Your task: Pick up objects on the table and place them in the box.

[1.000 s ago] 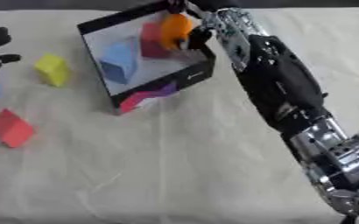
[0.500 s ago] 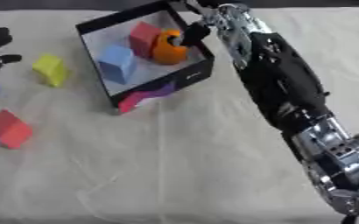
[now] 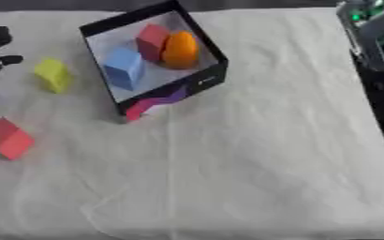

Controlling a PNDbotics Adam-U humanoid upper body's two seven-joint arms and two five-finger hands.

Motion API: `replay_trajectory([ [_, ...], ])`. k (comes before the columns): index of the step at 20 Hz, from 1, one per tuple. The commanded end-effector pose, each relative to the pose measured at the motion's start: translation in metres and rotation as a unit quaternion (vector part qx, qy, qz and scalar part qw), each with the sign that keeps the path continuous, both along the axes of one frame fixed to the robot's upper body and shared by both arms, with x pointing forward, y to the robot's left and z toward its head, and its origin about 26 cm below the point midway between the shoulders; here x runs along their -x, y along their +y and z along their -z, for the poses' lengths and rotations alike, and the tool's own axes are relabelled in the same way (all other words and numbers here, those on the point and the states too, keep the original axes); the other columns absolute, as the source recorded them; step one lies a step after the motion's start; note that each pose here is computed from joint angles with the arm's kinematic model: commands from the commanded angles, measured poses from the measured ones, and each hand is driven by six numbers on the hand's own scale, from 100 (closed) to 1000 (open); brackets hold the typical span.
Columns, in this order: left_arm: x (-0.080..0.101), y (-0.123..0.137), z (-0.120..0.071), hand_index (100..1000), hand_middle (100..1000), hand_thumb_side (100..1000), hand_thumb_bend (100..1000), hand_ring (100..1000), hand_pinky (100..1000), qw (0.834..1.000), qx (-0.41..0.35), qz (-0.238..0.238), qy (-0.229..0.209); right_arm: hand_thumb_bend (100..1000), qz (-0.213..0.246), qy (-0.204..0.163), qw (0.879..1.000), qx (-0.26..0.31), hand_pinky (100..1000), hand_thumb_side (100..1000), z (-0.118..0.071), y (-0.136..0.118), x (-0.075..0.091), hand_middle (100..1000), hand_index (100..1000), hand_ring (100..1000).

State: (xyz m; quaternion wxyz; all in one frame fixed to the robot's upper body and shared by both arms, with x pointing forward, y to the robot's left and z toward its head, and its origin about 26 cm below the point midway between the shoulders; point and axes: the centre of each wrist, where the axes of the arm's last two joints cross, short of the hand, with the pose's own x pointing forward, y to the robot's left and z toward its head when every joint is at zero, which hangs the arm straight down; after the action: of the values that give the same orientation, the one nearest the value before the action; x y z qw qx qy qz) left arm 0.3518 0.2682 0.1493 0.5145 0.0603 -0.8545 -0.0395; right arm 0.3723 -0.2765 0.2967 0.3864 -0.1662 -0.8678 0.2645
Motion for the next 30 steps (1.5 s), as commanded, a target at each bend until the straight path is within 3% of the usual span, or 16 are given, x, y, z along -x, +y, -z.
replay_trajectory([
  [1,0.001,0.006,-0.013,720,752,784,238,851,701,1.000,-0.009,-0.009,-0.022,100,0.007,-0.045,0.997,-0.067,736,277,-0.019,-0.022,0.033,695,801,741],
  [8,0.003,0.009,-0.019,721,753,775,242,852,702,0.999,-0.002,-0.018,-0.035,100,0.043,-0.056,0.985,-0.160,730,340,0.007,-0.046,0.059,686,806,731],
  [10,0.003,0.009,-0.023,722,754,768,243,853,703,0.999,-0.002,-0.020,-0.042,100,0.043,-0.061,0.982,-0.176,734,404,0.011,-0.049,0.061,693,814,737],
  [11,0.004,0.010,-0.026,723,755,763,243,853,703,0.999,-0.003,-0.020,-0.047,100,0.041,-0.063,0.980,-0.183,737,495,0.012,-0.051,0.062,698,819,740],
  [14,0.006,0.012,-0.040,726,758,747,242,854,705,0.997,-0.015,-0.018,-0.068,100,0.038,-0.071,0.975,-0.205,744,589,0.014,-0.054,0.064,710,832,750],
  [17,0.010,0.015,-0.055,731,762,735,244,858,708,0.996,-0.034,-0.016,-0.087,100,0.043,-0.074,0.972,-0.218,752,578,0.016,-0.058,0.065,720,843,760],
  [19,0.013,0.017,-0.064,733,764,726,246,859,710,0.994,-0.050,-0.013,-0.096,100,0.049,-0.072,0.973,-0.214,751,475,0.018,-0.060,0.064,722,846,761],
  [25,0.023,0.026,-0.091,741,771,700,257,866,720,0.987,-0.121,-0.004,-0.107,100,0.074,-0.051,0.972,-0.217,750,511,0.027,-0.068,0.060,727,850,766],
  [30,0.029,0.033,-0.105,755,779,691,264,869,727,0.977,-0.189,0.002,-0.101,100,0.093,-0.021,0.971,-0.219,755,595,0.038,-0.076,0.056,756,866,792],
])
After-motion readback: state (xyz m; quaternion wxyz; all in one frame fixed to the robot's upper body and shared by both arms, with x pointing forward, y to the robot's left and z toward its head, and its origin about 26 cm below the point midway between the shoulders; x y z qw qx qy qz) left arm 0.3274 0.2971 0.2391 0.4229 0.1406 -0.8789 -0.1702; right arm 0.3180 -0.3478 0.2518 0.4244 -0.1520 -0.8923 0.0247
